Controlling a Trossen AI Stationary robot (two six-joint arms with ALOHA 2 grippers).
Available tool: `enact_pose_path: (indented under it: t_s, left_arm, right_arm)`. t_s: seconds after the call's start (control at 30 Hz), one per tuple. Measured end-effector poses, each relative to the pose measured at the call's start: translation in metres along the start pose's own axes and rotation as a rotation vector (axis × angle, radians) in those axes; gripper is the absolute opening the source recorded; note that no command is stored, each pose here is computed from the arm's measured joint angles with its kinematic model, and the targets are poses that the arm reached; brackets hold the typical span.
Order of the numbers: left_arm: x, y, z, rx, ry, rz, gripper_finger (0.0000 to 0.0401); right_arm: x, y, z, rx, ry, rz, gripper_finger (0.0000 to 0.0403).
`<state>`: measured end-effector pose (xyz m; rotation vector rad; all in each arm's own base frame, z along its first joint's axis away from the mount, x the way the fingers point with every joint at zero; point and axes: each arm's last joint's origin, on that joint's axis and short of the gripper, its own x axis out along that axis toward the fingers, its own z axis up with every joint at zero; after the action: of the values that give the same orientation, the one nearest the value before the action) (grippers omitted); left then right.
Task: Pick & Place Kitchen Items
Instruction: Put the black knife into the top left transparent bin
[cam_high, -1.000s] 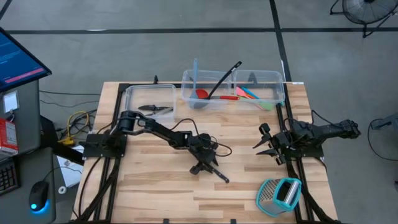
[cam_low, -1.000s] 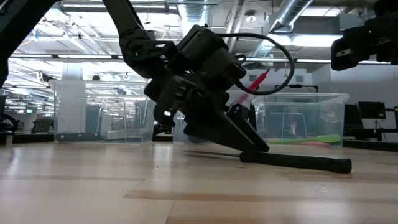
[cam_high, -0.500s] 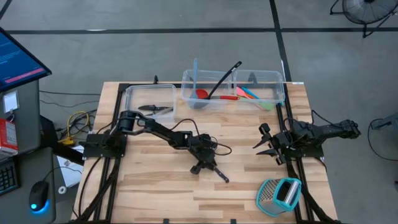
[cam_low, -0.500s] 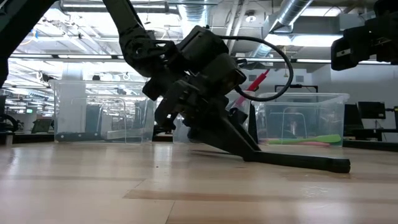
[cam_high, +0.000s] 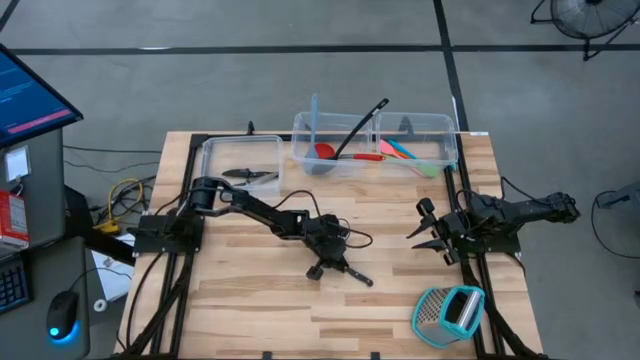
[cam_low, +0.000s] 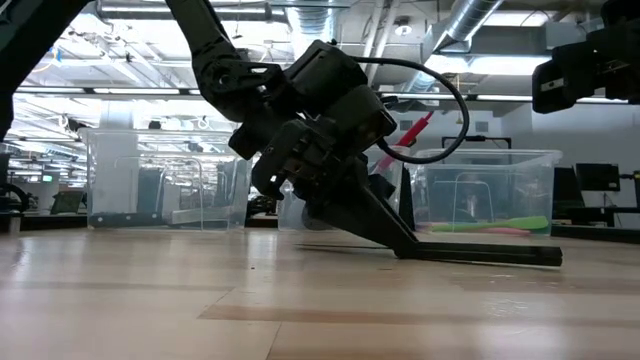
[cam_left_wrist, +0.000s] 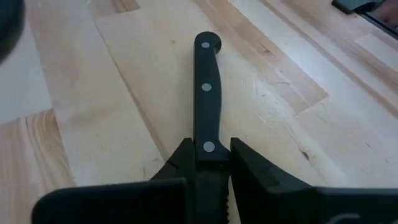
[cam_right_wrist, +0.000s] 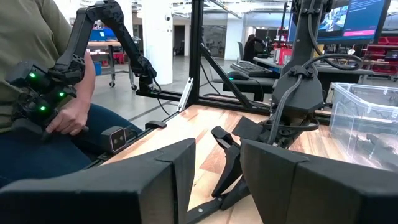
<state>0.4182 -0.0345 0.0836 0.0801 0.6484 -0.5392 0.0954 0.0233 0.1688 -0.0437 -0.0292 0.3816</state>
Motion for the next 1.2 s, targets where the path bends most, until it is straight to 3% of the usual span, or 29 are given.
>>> enact_pose_path:
  t_s: [0.23,0.5,0.83,1.0,1.2]
  left_arm:
    - [-0.015,0.001,0.008,-0.023,0.043,0.051,0.0038]
    - [-0.068,-0.013,0.059,0.012,-0.046,0.065,0.0038]
    - [-0.199,-0.040,0.127,0.089,-0.368,0.175,0.0042]
    - [-0.276,-0.061,0.134,0.109,-0.540,0.248,0.0040]
    - [-0.355,-0.095,0.123,0.148,-0.740,0.345,0.0040]
  right_arm:
    - [0.000,0.000,0.000,0.000,0.000,-0.001,0.0124]
    - [0.000,0.000,0.000,0.000,0.000,-0.001,0.0124]
    - [0.000,0.000,0.000,0.000,0.001,0.000,0.0124]
    - [0.000,0.000,0.000,0.000,0.001,0.000,0.0124]
    - [0.000,0.000,0.000,0.000,0.001,-0.001,0.0124]
